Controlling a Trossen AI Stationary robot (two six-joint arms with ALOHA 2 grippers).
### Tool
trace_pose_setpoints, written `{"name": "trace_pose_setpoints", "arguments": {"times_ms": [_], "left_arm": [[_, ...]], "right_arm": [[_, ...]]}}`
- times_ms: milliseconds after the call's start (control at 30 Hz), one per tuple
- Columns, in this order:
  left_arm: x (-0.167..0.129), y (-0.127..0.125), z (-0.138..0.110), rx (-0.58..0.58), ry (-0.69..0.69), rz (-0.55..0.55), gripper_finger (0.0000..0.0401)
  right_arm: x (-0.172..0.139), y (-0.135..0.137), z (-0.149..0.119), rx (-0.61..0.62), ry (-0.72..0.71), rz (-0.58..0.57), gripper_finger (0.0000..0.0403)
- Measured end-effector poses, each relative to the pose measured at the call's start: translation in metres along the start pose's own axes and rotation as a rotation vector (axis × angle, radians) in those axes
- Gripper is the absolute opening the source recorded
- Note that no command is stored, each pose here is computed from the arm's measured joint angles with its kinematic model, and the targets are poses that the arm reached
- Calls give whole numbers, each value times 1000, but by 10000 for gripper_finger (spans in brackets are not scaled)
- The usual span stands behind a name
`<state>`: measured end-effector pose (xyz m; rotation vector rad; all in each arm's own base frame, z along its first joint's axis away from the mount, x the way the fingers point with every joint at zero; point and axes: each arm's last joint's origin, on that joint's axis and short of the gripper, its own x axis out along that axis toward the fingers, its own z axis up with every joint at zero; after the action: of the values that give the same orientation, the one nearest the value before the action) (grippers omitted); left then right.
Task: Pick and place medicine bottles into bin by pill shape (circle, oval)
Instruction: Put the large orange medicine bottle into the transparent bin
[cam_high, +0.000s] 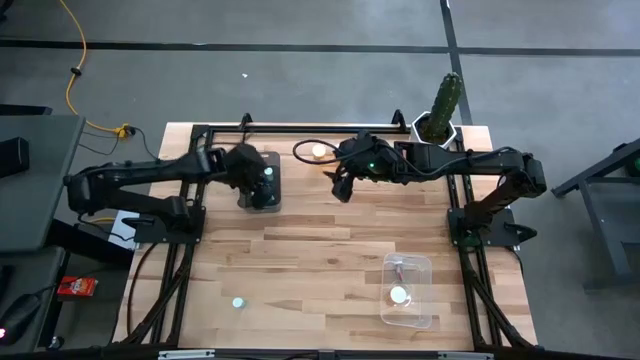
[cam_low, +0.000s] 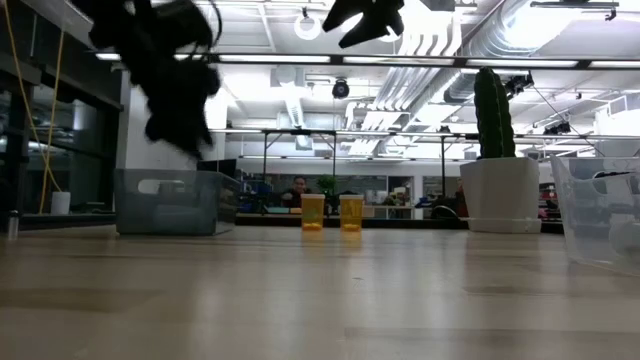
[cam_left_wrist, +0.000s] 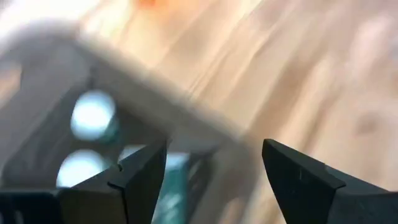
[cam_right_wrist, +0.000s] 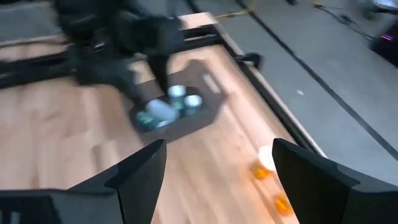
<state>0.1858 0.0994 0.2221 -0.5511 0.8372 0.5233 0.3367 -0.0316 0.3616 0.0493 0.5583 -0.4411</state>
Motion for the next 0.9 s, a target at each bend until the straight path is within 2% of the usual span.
{"name": "trace_pose_setpoints", "arguments": {"times_ms": [100, 200, 300, 367, 500, 667, 900], "left_arm": [[-32, -13, 23, 26, -172, -101, 254], [-70, -25, 39, 64, -475, -216, 250], [-103, -31, 41, 56, -754, -279, 248], [-118, -32, 37, 29, -869, -301, 246], [-137, -32, 29, 13, -946, -314, 246], [-141, -33, 26, -7, -954, -332, 245], [-137, -33, 27, -13, -941, -323, 245]], "right_arm": [[5, -18, 1, 109, 2, -77, 287], [12, -42, 2, 248, 8, -121, 287], [26, -67, -3, 376, 53, -173, 287], [39, -82, -8, 430, 85, -210, 287], [78, -101, -27, 512, 198, -235, 287], [124, -109, -57, 554, 324, -288, 287], [159, -112, -84, 567, 404, -347, 287]]}}
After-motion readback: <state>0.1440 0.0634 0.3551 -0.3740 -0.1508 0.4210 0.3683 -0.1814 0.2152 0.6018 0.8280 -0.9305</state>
